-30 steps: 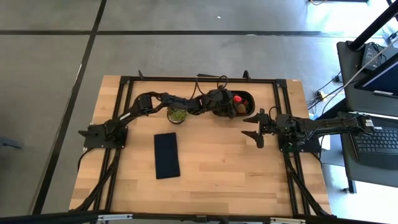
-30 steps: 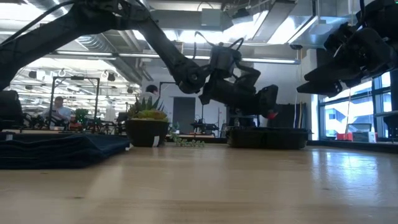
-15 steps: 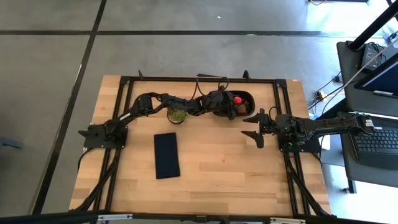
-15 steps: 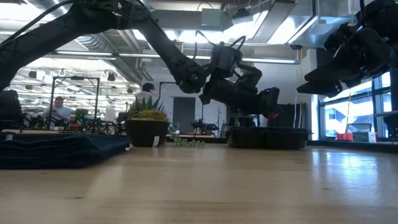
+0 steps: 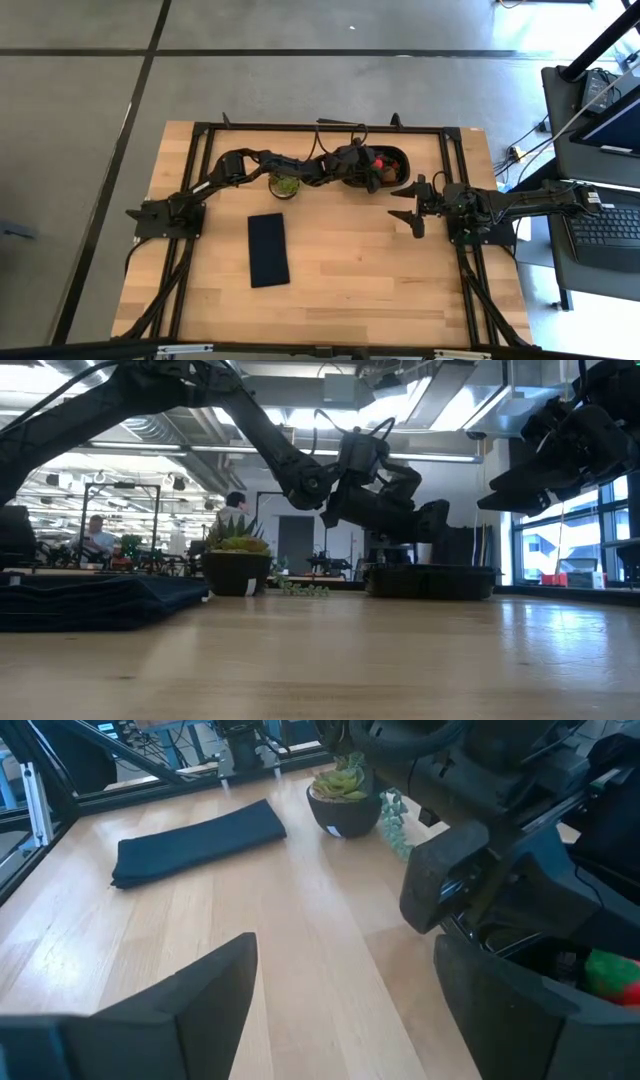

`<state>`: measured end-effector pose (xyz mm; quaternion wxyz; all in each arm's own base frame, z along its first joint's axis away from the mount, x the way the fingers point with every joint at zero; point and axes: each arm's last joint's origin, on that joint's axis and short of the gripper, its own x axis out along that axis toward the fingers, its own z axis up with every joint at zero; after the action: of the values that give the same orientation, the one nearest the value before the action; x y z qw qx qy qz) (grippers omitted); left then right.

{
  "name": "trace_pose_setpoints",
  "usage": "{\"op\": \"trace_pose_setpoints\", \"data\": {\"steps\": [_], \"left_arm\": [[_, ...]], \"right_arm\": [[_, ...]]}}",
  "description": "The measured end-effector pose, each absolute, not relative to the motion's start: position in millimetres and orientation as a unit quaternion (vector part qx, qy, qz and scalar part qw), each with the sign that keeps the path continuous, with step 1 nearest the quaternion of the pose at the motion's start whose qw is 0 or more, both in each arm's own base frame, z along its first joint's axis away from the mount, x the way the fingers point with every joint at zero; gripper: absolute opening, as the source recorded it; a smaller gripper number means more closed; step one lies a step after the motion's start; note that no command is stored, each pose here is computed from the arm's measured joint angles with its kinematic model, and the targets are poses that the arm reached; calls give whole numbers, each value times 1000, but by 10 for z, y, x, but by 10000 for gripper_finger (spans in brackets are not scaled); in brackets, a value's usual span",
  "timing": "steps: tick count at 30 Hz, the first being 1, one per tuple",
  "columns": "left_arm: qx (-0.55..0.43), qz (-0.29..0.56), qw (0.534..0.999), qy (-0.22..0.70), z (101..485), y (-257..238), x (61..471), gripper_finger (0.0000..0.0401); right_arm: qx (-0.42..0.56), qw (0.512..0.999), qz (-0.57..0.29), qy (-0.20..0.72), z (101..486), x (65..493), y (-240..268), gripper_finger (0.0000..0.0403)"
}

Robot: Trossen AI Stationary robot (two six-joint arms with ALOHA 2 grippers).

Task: Pick and placing Produce into tupperware
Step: Return to Home Position

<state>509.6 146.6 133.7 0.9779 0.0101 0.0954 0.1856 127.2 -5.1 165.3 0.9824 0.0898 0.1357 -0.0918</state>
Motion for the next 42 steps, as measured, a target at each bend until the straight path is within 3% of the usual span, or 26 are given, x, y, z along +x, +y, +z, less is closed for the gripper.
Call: {"op": "trace_pose_setpoints", "data": {"steps": [7, 14, 22, 29, 42], "left_arm": [[-4, 181, 980, 86, 1458, 1422, 5093, 302], [36, 121, 989, 81, 2191, 1306, 4959, 303], [53, 68, 994, 74, 2919, 1420, 4401, 303], [59, 99, 992, 55, 2930, 1223, 3569, 303], [72, 119, 989, -50, 2361, 683, 2136, 302]], "right_arm": [[87, 983, -92, 136, 1654, 1273, -51, 306], [89, 983, -96, 128, 1667, 1276, -55, 306], [50, 994, -93, 39, 1845, 1308, -71, 306], [33, 992, -115, 24, 1876, 1306, -130, 306], [6, 978, -210, 19, 1893, 1255, -306, 306]]}}
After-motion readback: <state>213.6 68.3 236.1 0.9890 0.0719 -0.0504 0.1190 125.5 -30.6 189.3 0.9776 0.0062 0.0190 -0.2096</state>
